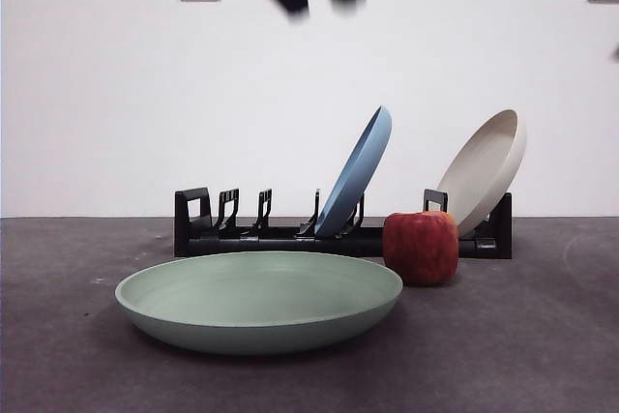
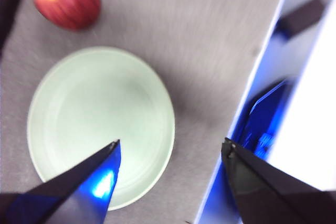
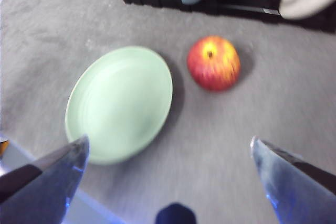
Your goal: Take the green plate from the plate rack,put the plate on the table,take the apple from the table,put the apple in the plate
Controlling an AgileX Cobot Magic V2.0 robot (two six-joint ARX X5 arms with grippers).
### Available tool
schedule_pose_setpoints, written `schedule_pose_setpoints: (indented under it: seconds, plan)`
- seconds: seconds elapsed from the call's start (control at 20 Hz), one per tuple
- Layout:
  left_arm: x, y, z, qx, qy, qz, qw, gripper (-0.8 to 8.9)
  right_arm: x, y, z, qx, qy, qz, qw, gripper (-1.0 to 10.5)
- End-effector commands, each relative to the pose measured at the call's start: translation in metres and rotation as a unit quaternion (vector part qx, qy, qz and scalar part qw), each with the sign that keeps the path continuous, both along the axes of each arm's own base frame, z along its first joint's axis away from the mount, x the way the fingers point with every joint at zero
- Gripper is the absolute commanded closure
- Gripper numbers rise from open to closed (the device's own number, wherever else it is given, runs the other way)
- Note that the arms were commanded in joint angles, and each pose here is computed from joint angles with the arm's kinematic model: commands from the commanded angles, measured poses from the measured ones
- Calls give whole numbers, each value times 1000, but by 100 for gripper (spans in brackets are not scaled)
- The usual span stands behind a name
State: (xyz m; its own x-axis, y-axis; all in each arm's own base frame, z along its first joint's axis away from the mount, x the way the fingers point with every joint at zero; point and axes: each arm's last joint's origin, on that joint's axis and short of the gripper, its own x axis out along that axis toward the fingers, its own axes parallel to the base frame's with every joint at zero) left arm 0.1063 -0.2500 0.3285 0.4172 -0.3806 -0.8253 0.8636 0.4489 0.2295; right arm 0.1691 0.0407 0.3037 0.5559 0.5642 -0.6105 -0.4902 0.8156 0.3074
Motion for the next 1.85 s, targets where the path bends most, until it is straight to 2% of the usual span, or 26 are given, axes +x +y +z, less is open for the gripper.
schedule_pose_setpoints:
  seconds: [0.05, 0.25, 0.45, 0.85, 1.15, 1.25, 1.4, 1.75, 1.85]
  plan:
    - [-7, 16, 26, -53, -1, 17, 998, 491, 27, 14, -10, -5, -2, 0, 1000, 193]
    - [-21, 51, 58, -133, -10, 30, 991, 491, 69, 48, -42, -70, -11, -11, 997, 192]
    - [-32, 78, 75, -182, -12, 46, 982, 491, 97, 76, -72, -105, -29, -18, 994, 191]
    - [-35, 87, 76, -179, -2, 57, 982, 495, 124, 97, -118, -125, -18, -15, 992, 191]
    - [-35, 87, 76, -182, 1, 64, 981, 495, 133, 101, -134, -126, -16, -16, 992, 200]
    - [-35, 87, 76, -182, 1, 65, 981, 495, 133, 101, -138, -129, -10, -15, 991, 328]
    - [-35, 87, 76, -182, 1, 65, 981, 495, 134, 101, -139, -130, -7, -15, 991, 453]
    - [-35, 88, 75, -178, 1, 66, 982, 495, 134, 101, -139, -121, 0, -21, 992, 969]
    - [-35, 88, 75, -178, 1, 66, 982, 495, 134, 101, -138, -120, -4, -23, 993, 959]
